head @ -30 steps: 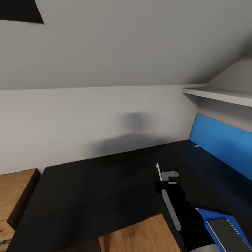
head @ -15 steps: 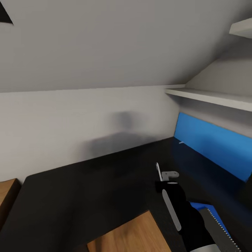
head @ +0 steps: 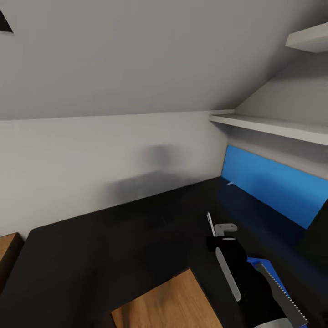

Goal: In the bedroom, organize the workspace by keeping the computer under the desk, ensuring the monitor is on the desk, placing the keyboard on the desk next to the monitor, placing the mouse on the desk next to the keyboard, moving the folder from the swivel chair onto the desk next to the mouse, stacking the notebook on top of the folder with the pen on top of the notebook, and positioning the swivel chair next to the desk.

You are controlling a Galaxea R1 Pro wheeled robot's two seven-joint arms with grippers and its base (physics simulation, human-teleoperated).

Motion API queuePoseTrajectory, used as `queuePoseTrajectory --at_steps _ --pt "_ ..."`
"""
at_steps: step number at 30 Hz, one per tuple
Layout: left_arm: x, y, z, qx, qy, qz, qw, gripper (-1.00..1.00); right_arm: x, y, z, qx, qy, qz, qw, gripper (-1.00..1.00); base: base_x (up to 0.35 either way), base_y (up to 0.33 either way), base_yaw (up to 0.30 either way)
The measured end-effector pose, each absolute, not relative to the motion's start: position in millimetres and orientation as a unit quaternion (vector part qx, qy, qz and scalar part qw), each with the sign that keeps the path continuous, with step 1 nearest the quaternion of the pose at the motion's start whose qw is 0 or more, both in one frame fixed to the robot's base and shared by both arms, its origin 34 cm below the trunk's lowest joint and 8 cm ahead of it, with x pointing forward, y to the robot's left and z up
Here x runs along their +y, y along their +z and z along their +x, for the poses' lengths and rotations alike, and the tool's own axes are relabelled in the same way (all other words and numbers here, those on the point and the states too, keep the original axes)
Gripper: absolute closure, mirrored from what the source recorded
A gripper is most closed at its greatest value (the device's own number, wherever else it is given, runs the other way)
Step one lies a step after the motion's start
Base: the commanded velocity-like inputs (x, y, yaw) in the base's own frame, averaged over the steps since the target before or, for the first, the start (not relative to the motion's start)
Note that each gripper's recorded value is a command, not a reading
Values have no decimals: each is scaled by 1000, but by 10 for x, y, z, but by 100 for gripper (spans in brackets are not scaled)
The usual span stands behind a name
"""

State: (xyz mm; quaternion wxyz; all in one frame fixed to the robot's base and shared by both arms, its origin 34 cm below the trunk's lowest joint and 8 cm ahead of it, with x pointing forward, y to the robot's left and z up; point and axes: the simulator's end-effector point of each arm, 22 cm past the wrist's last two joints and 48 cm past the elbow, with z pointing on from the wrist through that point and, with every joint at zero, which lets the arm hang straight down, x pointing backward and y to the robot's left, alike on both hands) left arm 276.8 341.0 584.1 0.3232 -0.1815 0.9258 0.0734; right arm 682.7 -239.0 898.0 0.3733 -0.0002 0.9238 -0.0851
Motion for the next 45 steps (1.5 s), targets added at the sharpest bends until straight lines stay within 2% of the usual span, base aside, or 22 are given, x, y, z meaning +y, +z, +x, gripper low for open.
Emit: queuePoseTrajectory --at_steps 23,33,45 --pt "3407 5841 2769 926 73 -181 323 -100 -2470 8953 6820 925 -88 -3 371 100 -296 -124 0" --pt "3407 5844 2770 926 73 -181 324 -100 -2640 8948 6816 924 -101 -3 370 100 -53 -272 0" --pt "3401 5844 2770 926 73 -181 324 -100 -2669 8854 6793 926 -104 -4 362 100 3 -42 0"
